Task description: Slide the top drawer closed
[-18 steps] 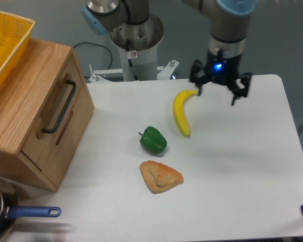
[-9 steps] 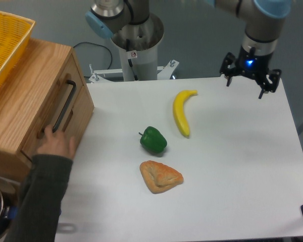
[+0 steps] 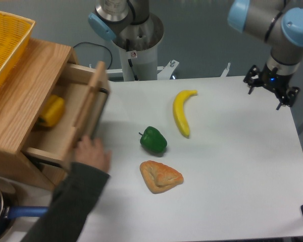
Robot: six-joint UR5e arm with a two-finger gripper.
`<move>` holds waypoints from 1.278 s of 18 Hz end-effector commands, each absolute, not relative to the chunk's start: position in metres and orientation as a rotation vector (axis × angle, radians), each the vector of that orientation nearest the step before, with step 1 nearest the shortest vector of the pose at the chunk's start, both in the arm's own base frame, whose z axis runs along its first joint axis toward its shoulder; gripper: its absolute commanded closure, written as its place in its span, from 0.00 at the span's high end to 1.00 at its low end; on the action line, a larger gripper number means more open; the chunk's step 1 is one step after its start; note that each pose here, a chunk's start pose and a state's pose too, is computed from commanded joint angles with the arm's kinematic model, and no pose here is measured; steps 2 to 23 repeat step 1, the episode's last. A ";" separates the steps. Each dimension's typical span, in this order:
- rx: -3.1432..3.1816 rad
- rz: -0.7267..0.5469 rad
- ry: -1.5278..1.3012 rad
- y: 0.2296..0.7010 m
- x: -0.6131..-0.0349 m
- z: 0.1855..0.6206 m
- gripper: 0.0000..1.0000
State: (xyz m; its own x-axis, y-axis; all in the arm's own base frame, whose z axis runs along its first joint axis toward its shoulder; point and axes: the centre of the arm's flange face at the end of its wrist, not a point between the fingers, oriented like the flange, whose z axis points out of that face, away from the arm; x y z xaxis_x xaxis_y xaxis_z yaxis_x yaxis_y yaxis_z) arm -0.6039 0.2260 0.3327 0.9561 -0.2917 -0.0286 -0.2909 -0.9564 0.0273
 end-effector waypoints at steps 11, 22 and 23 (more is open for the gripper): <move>3.084 -0.053 -0.459 0.225 -0.604 0.333 1.00; 3.084 -0.053 -0.459 0.225 -0.604 0.333 1.00; 3.084 -0.053 -0.459 0.225 -0.604 0.333 1.00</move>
